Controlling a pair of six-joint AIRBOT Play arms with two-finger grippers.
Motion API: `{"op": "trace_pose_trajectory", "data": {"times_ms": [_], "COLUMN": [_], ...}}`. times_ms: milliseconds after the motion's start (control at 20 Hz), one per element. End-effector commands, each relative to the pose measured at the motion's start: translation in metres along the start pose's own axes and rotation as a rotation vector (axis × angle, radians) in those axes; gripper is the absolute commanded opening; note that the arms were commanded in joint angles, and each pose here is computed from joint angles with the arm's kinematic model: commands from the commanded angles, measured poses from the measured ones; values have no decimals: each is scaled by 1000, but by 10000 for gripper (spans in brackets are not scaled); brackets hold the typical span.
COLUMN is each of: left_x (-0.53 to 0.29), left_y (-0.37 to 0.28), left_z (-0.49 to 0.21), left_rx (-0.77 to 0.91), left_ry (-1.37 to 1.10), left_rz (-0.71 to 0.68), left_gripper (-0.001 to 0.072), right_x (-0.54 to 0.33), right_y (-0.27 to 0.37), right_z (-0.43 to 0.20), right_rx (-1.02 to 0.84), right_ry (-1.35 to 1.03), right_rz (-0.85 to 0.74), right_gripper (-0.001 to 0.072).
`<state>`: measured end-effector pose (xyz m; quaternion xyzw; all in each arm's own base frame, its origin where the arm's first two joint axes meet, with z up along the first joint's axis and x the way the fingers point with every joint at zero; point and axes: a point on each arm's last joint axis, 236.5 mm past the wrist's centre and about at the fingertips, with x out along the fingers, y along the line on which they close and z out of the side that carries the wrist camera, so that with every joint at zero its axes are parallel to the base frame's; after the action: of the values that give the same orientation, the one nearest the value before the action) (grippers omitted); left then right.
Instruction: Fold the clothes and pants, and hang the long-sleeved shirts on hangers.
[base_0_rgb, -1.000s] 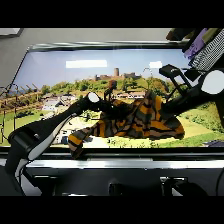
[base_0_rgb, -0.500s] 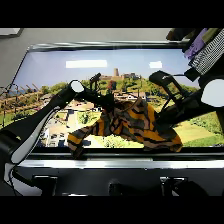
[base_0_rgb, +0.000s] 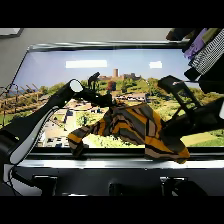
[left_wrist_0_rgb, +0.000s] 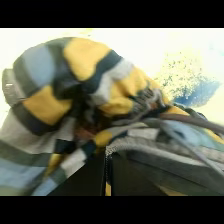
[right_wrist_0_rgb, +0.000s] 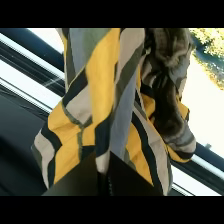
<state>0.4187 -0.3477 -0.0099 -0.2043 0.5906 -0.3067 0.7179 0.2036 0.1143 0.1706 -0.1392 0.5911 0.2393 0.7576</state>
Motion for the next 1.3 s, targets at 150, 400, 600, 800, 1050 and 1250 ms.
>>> {"op": "trace_pose_trajectory", "data": {"times_ms": [150, 400, 600, 800, 1050, 1250], "left_x": [1, -7, -21, -47, -120, -162], "left_y": [2, -6, -13, -21, -49, -61], "left_z": [2, 18, 34, 48, 51, 5], "left_rx": [8, 29, 80, 123, 201, 261], "left_ry": [-8, -59, -101, -147, -217, -140], "left_rz": [11, 0, 25, 39, 47, 80], "left_gripper": [20, 20, 20, 19, 19, 19], "right_x": [-16, -4, 15, 36, 70, 93], "right_y": [27, 25, 12, 9, 13, 29], "right_z": [-8, -6, 0, 11, 61, 103], "right_rx": [0, 7, 27, 28, -89, -176], "right_ry": [-51, 9, 80, 131, 38, -72], "right_rz": [94, 101, 67, 75, 128, 191], "right_gripper": [16, 16, 16, 16, 16, 16]}}
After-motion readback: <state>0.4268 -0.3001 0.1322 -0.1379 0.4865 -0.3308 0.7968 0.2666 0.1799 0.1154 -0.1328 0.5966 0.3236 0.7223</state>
